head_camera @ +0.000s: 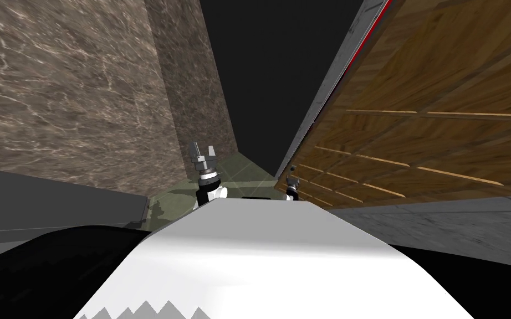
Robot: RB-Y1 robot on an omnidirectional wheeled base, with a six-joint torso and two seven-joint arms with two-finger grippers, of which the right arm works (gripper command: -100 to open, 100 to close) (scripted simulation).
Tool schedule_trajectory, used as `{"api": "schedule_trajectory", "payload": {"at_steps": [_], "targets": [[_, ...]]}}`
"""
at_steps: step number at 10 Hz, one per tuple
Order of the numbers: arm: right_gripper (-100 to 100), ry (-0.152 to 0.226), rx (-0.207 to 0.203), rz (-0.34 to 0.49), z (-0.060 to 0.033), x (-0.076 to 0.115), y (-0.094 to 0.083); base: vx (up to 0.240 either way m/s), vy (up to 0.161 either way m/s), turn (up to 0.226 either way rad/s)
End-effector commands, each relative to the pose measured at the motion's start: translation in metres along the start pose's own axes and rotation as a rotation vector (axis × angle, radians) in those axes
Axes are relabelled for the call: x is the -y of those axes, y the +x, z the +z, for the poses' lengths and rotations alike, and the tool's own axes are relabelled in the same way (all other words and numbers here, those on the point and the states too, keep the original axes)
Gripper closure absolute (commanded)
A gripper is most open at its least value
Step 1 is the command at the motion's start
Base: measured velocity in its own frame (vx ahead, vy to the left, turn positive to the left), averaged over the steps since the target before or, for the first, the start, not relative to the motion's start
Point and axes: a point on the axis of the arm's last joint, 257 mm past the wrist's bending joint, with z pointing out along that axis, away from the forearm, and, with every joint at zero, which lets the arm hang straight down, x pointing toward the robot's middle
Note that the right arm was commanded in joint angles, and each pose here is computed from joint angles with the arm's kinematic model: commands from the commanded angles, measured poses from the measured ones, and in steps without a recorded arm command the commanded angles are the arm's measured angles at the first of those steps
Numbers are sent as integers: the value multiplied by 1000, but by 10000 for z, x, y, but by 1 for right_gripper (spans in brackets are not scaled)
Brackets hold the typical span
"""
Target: Pull the door open
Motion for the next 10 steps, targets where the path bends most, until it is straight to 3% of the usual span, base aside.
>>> {"api": "schedule_trajectory", "payload": {"at_steps": [1,7,9,10], "targets": [[-100,-6,7,71,5,32,1,-68,-19,49],[-100,-21,22,270,4,113,-2,-49,-8,33],[-100,-24,26,313,3,131,-2,-40,-8,23],[-100,-23,24,296,3,122,-1,-16,-4,4]]}}
